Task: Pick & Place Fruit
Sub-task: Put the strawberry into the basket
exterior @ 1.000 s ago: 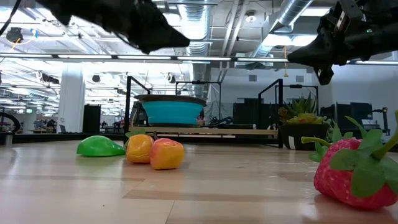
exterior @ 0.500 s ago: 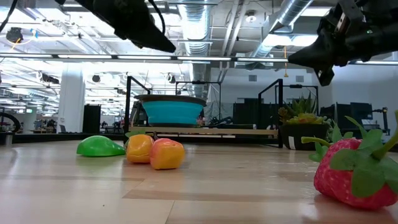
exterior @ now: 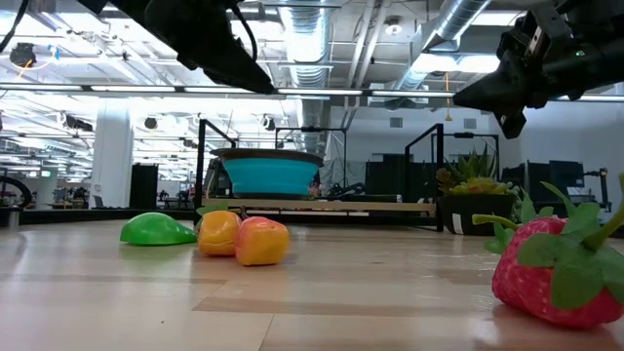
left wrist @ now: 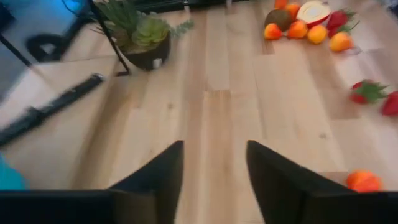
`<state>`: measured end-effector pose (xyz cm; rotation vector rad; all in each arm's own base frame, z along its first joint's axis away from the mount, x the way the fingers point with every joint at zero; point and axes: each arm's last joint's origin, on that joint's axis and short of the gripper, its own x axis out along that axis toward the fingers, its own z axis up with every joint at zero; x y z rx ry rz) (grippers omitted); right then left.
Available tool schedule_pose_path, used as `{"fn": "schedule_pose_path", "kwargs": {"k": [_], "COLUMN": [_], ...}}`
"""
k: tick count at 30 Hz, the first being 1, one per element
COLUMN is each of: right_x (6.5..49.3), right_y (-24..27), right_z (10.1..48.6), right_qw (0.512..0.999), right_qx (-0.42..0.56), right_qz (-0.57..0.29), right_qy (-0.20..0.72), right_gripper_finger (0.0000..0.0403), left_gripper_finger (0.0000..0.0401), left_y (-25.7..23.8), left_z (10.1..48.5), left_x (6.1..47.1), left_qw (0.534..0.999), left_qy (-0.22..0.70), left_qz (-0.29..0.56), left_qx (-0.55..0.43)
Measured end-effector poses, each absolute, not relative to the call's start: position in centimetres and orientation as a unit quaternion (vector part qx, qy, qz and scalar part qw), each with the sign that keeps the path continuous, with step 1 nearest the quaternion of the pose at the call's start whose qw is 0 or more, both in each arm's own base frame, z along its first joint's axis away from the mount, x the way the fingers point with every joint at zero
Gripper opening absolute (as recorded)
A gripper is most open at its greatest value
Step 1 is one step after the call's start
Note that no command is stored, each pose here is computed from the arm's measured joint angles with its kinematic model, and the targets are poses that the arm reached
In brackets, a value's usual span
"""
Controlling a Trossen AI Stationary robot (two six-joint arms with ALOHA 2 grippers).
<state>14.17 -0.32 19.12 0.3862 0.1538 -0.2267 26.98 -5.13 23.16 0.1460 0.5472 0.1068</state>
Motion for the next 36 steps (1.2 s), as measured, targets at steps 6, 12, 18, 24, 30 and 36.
{"fn": "schedule_pose_path", "kwargs": {"k": [6,12,18,24,30,36], "right_x": [14.2,14.2,14.2,14.2,14.2,14.2], "right_y": [-0.3,-0.3,-0.3,-0.3,-0.3,-0.3], "right_z": [19.1,19.1,19.1,19.1,19.0,19.0], "right_qw": [0.972,0.972,0.972,0.972,0.972,0.972], "right_qx": [0.191,0.191,0.191,0.19,0.19,0.19], "right_qz": [-0.112,-0.112,-0.112,-0.113,-0.113,-0.113], "right_qy": [0.076,0.076,0.076,0.078,0.08,0.08], "right_gripper_finger": [0.0001,0.0001,0.0001,0.0001,0.0001,0.0001], "left_gripper_finger": [0.0258,0.0285,0.0286,0.0286,0.0286,0.0286], "left_y": [-5.6,-5.7,-5.6,-5.7,-5.8,-6.0], "left_z": [23.1,23.1,22.9,20.5,18.1,16.0], "left_x": [27.0,26.9,27.0,27.1,26.7,27.0], "left_qw": [0.96,0.956,0.955,0.941,0.927,0.911], "left_qy": [0.276,0.276,0.279,0.321,0.358,0.393], "left_qz": [-0.017,-0.05,-0.048,-0.051,-0.058,-0.062], "left_qx": [0.037,0.085,0.085,0.093,0.098,0.103]}}
